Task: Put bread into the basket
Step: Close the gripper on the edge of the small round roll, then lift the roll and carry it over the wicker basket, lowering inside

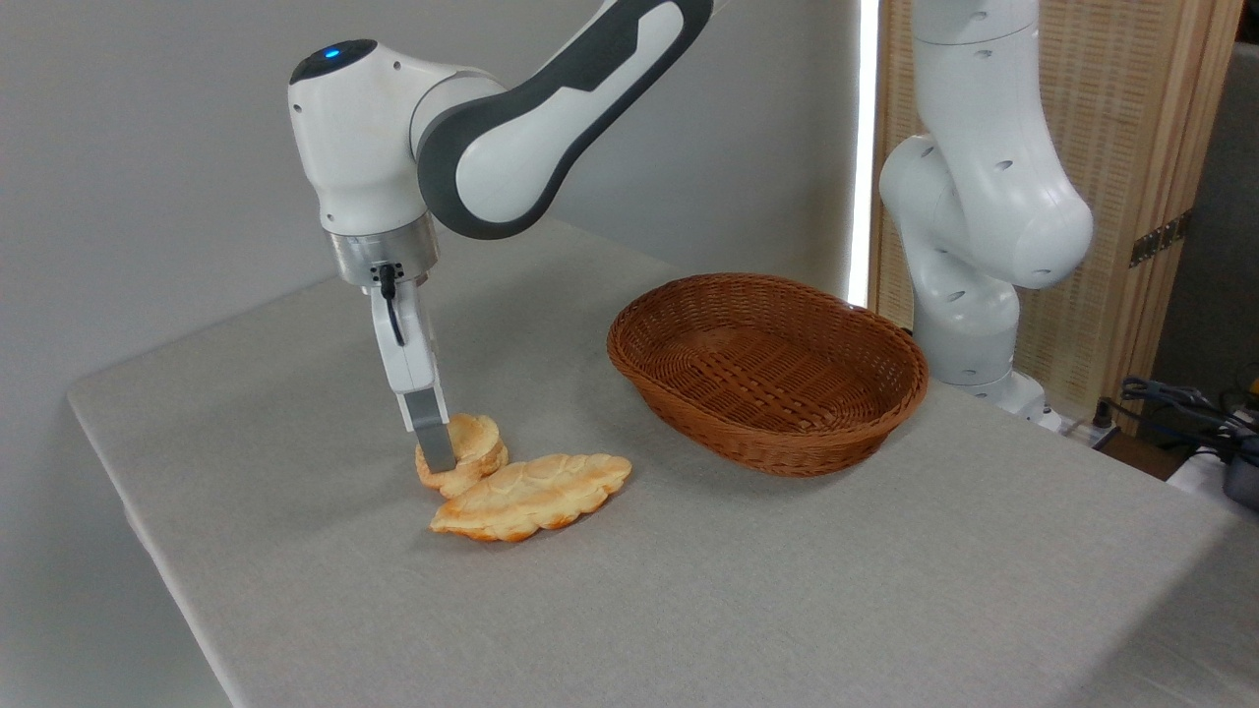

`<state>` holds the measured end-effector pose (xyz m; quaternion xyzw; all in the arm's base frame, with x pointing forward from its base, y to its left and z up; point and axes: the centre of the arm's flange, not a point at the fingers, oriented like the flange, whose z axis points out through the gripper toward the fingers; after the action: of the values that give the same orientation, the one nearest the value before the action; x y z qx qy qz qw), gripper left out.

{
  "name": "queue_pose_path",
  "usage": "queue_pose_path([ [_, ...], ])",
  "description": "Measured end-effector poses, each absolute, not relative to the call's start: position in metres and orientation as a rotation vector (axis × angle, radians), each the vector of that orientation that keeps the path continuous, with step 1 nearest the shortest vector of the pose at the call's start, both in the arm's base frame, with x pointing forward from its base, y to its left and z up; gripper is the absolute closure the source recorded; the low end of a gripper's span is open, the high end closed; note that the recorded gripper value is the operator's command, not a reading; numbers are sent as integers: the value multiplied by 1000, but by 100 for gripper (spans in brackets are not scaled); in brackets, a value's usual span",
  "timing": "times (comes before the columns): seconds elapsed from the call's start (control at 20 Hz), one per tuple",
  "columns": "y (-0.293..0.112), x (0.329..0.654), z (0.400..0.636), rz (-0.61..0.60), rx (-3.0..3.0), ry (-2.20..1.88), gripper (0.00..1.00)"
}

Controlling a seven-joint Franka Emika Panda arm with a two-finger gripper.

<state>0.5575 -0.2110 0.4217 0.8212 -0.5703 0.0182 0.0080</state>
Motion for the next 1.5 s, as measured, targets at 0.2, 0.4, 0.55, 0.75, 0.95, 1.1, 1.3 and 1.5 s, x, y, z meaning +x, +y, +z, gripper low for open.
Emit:
queue_pose_path([
  [0.2,-209,554,426,38,2571,-1772,40],
  [0.4,-201,546,448,21,2632,-1681,40],
  [0.55,-198,539,466,25,2707,-1562,40],
  [0.75,-186,526,491,-8,2799,-1388,37],
  [0.95,-166,508,514,-99,2822,-1323,32],
  [1.1,-161,496,523,-150,2819,-1314,29],
  [1.3,-153,475,521,-199,2836,-1267,29],
  [1.5,-141,437,506,-321,2821,-1254,21],
])
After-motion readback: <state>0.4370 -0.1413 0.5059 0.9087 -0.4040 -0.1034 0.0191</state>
